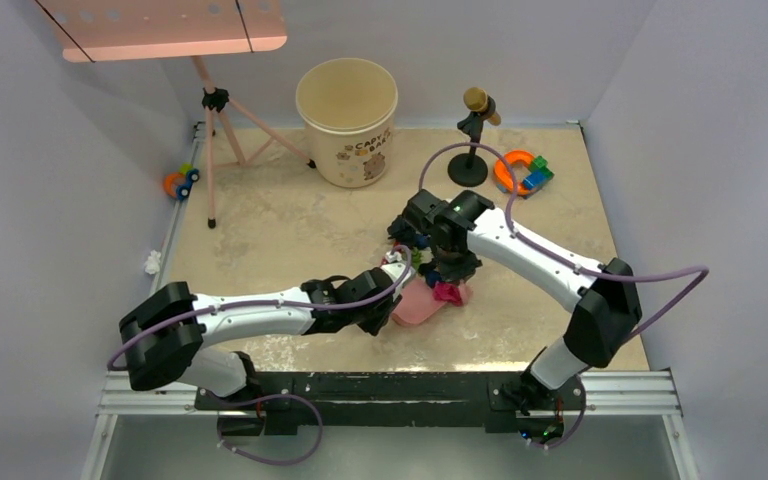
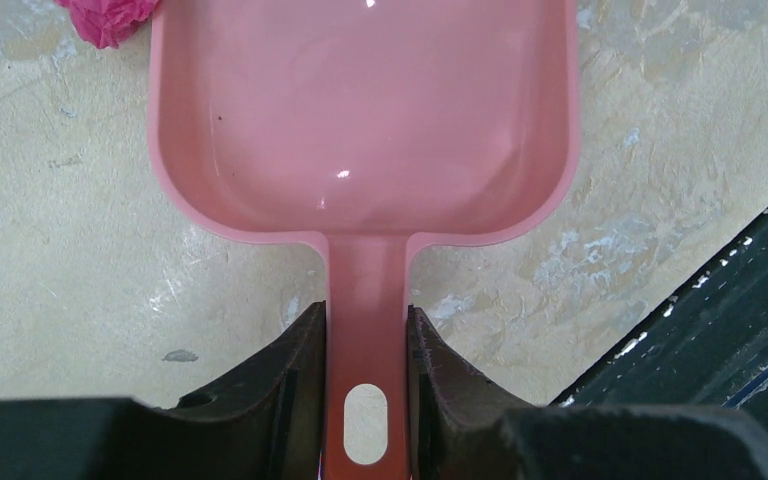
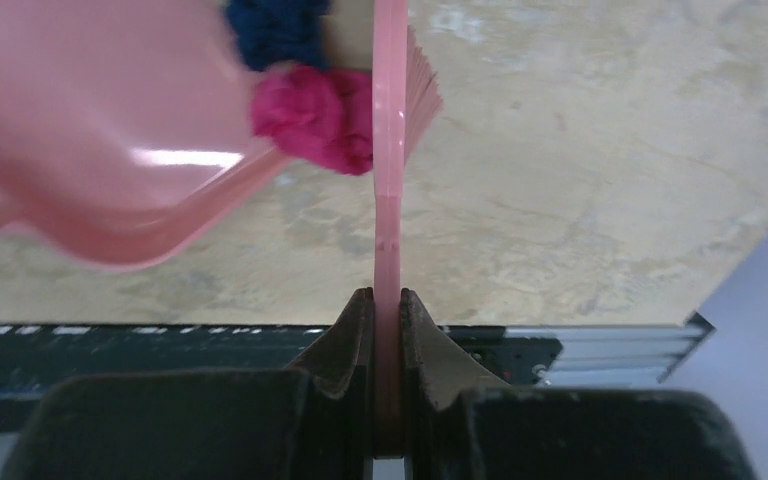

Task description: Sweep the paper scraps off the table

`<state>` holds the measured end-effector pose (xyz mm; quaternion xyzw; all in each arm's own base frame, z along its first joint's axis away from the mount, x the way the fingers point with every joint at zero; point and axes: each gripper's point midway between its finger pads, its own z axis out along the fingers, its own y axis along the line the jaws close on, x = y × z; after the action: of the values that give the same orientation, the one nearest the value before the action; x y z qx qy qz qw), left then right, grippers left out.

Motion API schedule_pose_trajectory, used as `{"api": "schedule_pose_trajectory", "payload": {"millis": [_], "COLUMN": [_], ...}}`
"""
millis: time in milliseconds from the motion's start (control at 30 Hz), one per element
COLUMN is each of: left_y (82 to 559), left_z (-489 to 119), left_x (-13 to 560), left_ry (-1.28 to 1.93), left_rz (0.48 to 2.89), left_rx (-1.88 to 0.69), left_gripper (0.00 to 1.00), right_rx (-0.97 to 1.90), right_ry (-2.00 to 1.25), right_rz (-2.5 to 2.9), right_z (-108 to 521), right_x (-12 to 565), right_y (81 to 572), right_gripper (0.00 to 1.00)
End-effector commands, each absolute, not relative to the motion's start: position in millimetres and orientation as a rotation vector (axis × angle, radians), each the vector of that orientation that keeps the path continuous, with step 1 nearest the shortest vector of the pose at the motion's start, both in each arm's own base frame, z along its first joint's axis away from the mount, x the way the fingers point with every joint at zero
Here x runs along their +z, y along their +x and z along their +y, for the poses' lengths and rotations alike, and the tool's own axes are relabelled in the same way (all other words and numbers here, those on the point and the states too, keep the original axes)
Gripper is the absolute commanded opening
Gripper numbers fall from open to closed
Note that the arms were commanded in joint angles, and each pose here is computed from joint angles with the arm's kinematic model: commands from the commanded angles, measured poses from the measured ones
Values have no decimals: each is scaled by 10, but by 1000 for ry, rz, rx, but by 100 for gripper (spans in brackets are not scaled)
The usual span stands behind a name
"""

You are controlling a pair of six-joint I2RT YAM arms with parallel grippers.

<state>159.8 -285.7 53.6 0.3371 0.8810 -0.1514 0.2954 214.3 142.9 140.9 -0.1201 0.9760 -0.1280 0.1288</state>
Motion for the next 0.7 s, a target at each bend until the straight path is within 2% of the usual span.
{"api": "schedule_pose_trajectory", "payload": {"millis": [0,133,233,433,667], "left_y": [1682,1679,1686,1693,1702], "left_z": [-2965,-2986,-2973,-2952,-2963], "left_x": [627,614,604,577,539], "left_ry": [836,835,834,784,710], "left_rz": [2332,2333,2331,2344,2383], "left_rx": [-414,-424,-416,-414,-409], "left_gripper": [0,0,0,0,0], "right_rx": [139,353,349,-71,-636], "right_ry": [-383,-364,-276,-88,-163], "right_rz": [2774,2652,2596,2506,2446], "right_z": [2079,2242,2088,1374,932], "right_x": [1727,2178,2351,2382,2203], "right_y": [2079,2156,2294,2711,3079], "right_gripper": [0,0,0,0,0]}}
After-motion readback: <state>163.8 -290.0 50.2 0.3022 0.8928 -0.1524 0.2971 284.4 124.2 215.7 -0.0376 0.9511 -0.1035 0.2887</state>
